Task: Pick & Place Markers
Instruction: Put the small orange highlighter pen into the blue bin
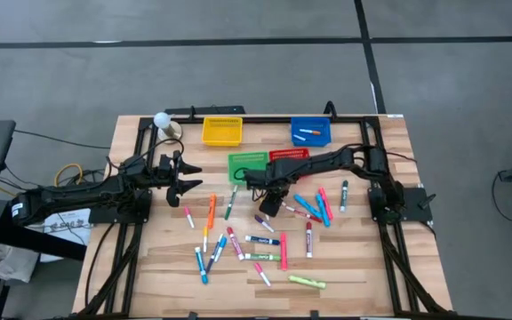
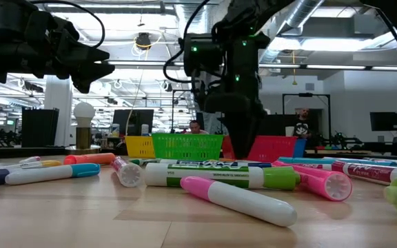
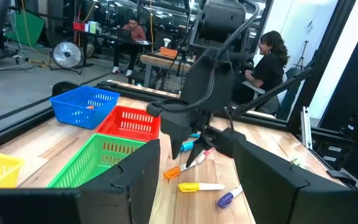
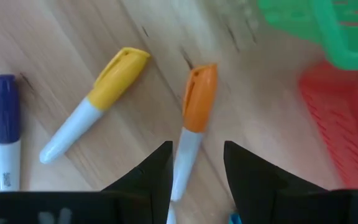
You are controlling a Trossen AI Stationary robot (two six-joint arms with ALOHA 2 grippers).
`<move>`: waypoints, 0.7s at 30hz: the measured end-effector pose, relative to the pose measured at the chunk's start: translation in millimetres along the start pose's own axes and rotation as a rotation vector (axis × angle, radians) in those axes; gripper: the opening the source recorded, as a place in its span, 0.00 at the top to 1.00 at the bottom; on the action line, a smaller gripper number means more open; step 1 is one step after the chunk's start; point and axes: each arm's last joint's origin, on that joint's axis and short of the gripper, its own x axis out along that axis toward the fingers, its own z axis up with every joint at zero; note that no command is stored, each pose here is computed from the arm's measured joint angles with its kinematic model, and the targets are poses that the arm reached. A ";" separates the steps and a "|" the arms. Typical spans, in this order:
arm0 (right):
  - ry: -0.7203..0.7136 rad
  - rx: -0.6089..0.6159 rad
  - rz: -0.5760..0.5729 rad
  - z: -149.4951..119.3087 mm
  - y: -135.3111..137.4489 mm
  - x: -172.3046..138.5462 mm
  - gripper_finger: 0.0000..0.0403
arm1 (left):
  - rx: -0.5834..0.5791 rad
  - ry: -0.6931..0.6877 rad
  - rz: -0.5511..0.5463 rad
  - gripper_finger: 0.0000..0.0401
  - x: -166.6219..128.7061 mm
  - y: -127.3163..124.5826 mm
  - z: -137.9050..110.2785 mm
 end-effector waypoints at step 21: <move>-0.006 0.050 0.035 -6.2 -2.8 19.5 0.76 | 0.000 0.000 0.000 0.49 0.0 0.0 -0.1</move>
